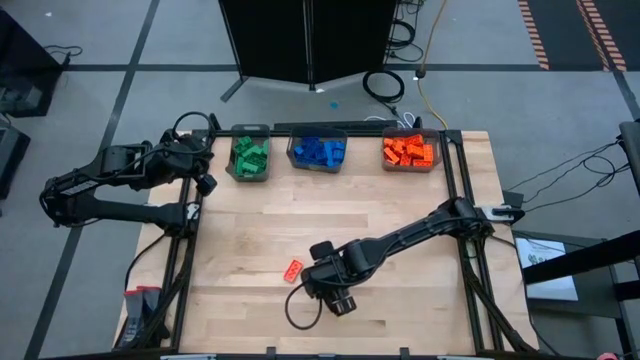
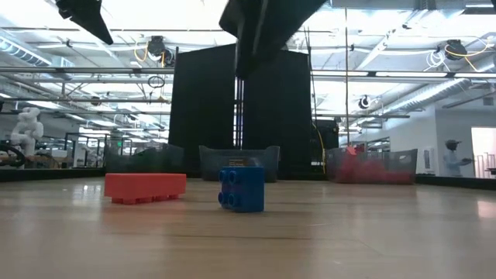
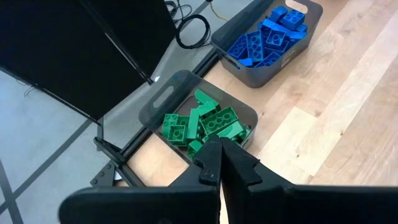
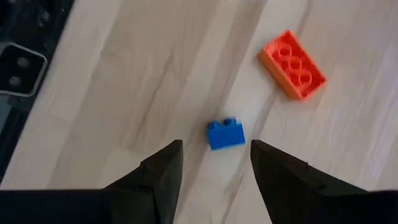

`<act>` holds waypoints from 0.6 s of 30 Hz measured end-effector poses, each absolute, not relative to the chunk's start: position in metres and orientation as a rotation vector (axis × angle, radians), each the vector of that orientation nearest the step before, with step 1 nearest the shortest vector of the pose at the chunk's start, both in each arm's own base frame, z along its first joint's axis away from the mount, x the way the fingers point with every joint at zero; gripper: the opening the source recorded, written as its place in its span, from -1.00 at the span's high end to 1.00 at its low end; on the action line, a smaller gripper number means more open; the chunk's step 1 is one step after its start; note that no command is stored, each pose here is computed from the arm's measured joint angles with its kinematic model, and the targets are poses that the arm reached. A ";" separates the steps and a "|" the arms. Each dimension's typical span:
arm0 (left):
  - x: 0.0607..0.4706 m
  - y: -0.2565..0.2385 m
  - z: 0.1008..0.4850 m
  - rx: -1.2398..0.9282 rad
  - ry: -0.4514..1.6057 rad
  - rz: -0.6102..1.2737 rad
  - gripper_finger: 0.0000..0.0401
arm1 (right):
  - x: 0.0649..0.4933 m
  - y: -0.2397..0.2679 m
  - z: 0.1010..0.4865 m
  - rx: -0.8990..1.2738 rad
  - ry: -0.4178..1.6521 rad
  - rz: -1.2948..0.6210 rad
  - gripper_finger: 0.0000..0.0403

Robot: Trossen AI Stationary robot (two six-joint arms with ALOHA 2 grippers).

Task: Sort blocks
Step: Put the blue game piece into the middle black bin

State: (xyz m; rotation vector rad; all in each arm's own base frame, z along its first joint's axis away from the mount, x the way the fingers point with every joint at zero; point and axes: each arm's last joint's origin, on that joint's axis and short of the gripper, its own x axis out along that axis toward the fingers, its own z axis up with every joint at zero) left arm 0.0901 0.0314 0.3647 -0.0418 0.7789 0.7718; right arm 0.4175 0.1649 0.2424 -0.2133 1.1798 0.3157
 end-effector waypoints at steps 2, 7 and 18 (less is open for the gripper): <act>0.090 0.031 0.365 -0.042 0.779 0.772 1.00 | 0.419 0.167 0.243 -0.227 1.156 0.335 0.08; 0.090 0.031 0.365 -0.042 0.779 0.772 1.00 | 0.418 0.167 0.243 -0.263 1.155 0.368 0.08; 0.090 0.031 0.365 -0.043 0.778 0.772 1.00 | 0.420 0.160 0.215 -0.214 1.172 0.357 -0.17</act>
